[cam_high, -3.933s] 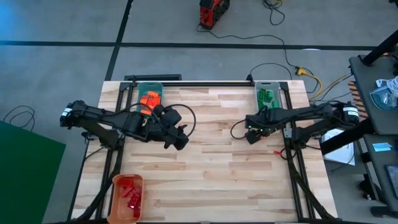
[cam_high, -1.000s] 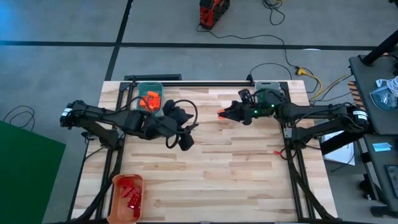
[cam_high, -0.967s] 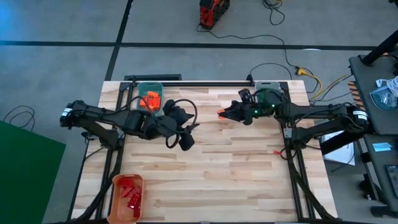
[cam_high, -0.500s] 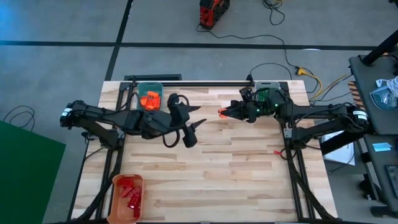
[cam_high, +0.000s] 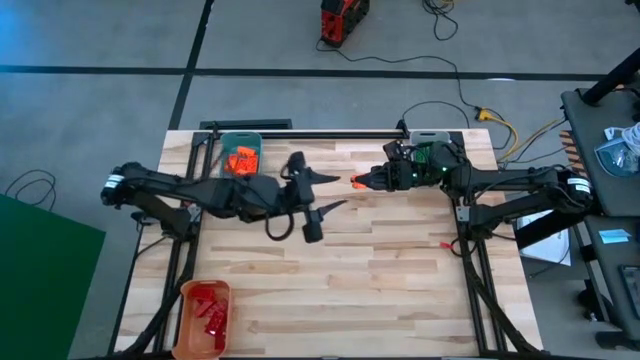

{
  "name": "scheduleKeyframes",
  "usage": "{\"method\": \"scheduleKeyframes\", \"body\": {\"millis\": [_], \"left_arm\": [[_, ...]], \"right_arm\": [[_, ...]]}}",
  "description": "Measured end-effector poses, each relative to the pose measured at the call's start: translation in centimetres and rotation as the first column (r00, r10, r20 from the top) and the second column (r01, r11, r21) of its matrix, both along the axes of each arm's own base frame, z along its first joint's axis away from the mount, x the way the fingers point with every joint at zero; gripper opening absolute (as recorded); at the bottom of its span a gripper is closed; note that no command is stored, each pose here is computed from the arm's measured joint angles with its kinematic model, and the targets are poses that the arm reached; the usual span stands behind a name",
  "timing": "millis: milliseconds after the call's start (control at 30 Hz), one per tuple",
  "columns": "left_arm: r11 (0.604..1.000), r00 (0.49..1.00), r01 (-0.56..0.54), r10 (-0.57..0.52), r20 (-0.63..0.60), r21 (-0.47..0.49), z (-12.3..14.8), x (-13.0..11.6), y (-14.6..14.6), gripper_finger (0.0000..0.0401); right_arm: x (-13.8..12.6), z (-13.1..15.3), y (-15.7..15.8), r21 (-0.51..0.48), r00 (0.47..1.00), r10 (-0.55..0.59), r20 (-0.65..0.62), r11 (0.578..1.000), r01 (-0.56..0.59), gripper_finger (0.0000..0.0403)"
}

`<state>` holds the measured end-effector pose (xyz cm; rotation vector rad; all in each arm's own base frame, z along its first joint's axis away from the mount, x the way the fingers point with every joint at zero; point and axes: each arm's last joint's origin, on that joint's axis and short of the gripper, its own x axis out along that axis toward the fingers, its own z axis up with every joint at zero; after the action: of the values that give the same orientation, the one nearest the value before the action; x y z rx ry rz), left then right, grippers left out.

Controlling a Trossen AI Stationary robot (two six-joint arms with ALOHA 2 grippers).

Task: Sort blocks
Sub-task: Put the orange game piece into the blue bin

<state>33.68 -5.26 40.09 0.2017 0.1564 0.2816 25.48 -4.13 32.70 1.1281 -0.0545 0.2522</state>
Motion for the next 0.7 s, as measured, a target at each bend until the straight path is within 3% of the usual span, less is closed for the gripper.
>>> {"method": "scheduleKeyframes", "body": {"millis": [133, 500, 700], "left_arm": [[0.999, 1.0, -0.004, 0.004, 0.014, 0.036, -1.0, 1.6, 0.1, 0.0217], [0.999, 0.998, -0.03, 0.031, 0.049, -0.02, -1.9, 3.2, 1.7, 0.0217], [0.999, 0.998, 0.044, -0.043, 0.048, -0.025, -2.3, 3.8, 2.5, 0.0217]], "right_arm": [[0.0, 0.0, 0.0, 0.0, 1.0, 0.0, 0.0, 1.0, 0.0, 0.0134], [0.0, 0.0, 0.0, 0.0, 1.0, 0.0, -0.001, 1.0, 0.0, 0.0134], [0.0, 0.0, 0.0, -0.001, 1.0, 0.003, 0.0, 1.0, -0.003, 0.0134]]}}
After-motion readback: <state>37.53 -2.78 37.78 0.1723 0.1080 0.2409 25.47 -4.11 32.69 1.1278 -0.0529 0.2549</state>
